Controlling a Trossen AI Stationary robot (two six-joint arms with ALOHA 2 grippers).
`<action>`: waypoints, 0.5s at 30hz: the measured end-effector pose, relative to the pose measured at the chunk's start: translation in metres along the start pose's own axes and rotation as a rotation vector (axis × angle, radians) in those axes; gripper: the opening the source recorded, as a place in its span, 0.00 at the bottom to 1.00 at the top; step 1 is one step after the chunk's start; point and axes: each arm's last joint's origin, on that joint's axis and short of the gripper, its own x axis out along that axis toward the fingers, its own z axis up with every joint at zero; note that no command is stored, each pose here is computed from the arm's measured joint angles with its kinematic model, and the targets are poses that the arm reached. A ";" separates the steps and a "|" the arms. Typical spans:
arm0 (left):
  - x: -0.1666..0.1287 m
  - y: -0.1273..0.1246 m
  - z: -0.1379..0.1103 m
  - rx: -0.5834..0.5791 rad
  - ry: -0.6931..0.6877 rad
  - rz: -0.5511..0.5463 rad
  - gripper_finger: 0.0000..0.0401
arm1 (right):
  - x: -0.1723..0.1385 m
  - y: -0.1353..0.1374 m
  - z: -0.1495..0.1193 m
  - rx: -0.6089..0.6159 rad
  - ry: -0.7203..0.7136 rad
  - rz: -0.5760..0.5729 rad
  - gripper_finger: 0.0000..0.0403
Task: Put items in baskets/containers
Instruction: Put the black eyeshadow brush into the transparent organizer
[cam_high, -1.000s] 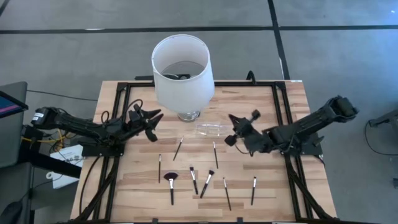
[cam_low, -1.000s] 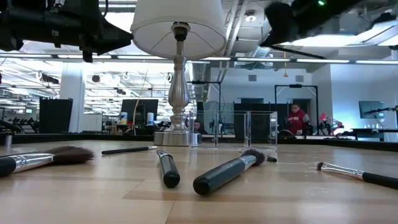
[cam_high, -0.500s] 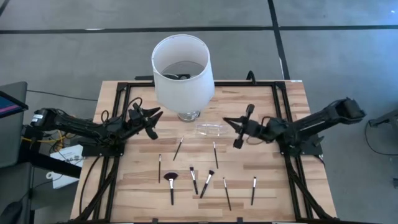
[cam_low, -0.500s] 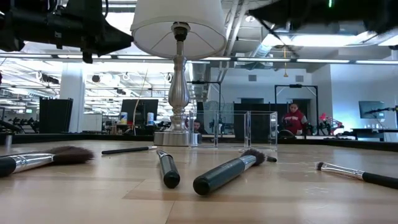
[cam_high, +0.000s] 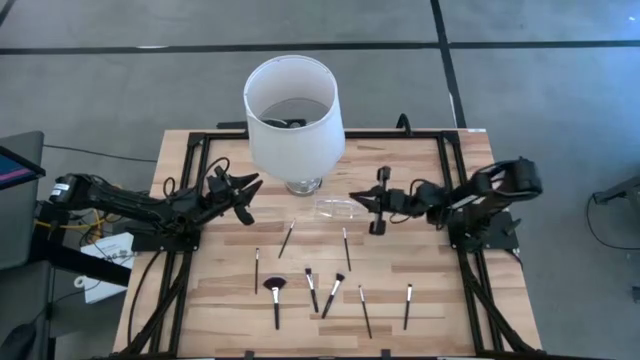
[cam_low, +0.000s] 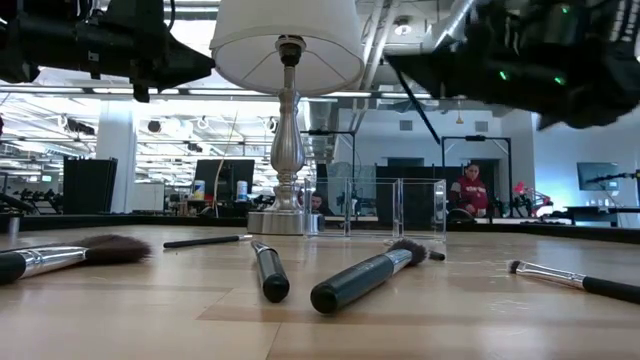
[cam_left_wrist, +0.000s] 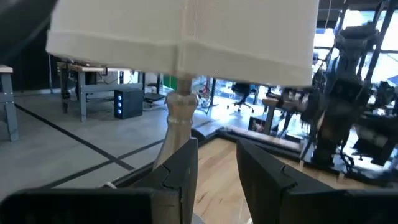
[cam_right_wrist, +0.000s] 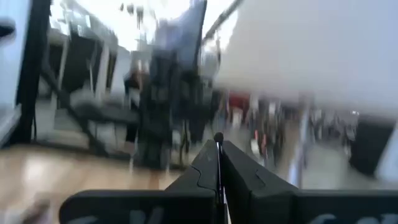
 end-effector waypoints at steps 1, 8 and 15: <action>0.000 0.000 0.000 0.000 0.000 -0.004 0.27 | 0.006 0.000 -0.002 0.002 -0.006 -0.002 0.00; 0.001 -0.001 -0.002 0.006 0.008 -0.012 0.27 | 0.015 0.004 -0.039 0.004 0.129 -0.017 0.00; 0.001 -0.001 -0.003 0.011 0.015 -0.012 0.27 | 0.019 -0.001 -0.063 0.040 0.215 -0.068 0.00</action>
